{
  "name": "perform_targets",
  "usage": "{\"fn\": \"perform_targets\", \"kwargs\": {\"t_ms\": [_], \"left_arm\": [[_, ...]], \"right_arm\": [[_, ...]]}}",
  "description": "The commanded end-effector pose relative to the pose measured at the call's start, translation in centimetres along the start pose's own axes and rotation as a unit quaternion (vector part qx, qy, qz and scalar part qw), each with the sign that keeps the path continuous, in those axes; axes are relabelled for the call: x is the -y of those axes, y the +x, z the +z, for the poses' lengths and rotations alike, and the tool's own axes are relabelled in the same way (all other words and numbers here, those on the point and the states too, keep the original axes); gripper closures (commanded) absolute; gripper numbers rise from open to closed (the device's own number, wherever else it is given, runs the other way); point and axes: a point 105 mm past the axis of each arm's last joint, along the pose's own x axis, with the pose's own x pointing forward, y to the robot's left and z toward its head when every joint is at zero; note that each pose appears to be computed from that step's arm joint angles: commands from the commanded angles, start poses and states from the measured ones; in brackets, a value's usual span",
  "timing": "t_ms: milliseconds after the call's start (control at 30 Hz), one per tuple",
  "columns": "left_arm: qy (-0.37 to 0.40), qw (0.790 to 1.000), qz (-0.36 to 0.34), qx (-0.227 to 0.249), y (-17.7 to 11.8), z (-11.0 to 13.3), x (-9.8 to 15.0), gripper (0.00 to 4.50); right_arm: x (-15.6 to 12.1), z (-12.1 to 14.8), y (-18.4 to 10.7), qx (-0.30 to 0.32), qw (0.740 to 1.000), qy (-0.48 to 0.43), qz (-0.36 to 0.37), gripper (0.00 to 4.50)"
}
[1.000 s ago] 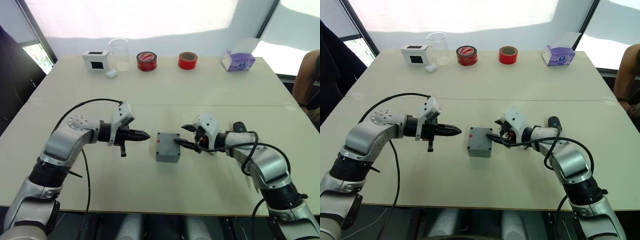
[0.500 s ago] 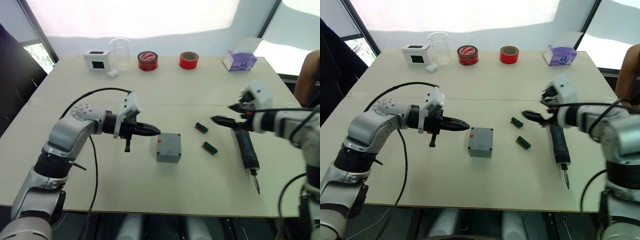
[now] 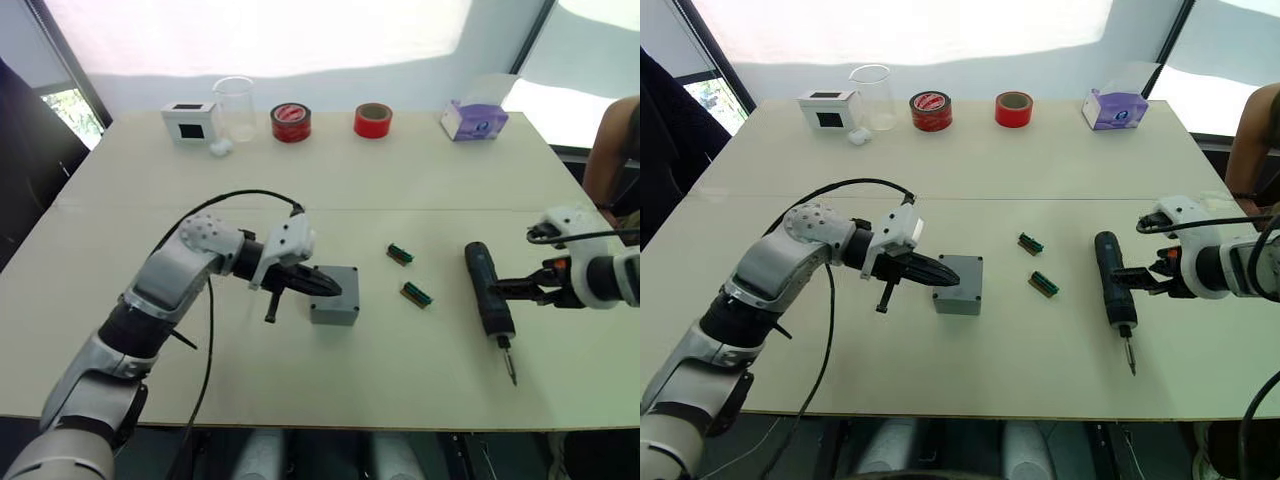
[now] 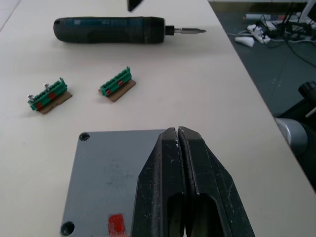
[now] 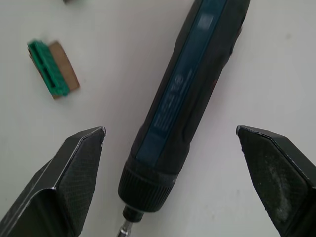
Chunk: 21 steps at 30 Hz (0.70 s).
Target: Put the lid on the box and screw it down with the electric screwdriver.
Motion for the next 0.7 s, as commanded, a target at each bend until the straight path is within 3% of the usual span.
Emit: {"fn": "perform_targets", "kwargs": {"t_ms": [33, 300, 700], "left_arm": [[0.012, 1.0, 0.015, 0.012, -0.4, 0.8, 0.2, 4.5], [-0.008, 0.999, 0.046, 0.021, -0.7, 0.7, 0.6, 4.5], [-0.033, 0.995, 0.095, 0.022, -1.7, 0.2, 0.8, 4.5]], "right_arm": [[0.5, 0.2, -0.2, -0.008, 1.0, 0.02, 0.001, 0.02], [0.7, 0.3, 0.6, -0.036, 0.998, 0.049, 0.025, 0.02], [0.2, -1.2, 2.2, -0.098, 0.995, 0.023, 0.019, 0.02]]}}
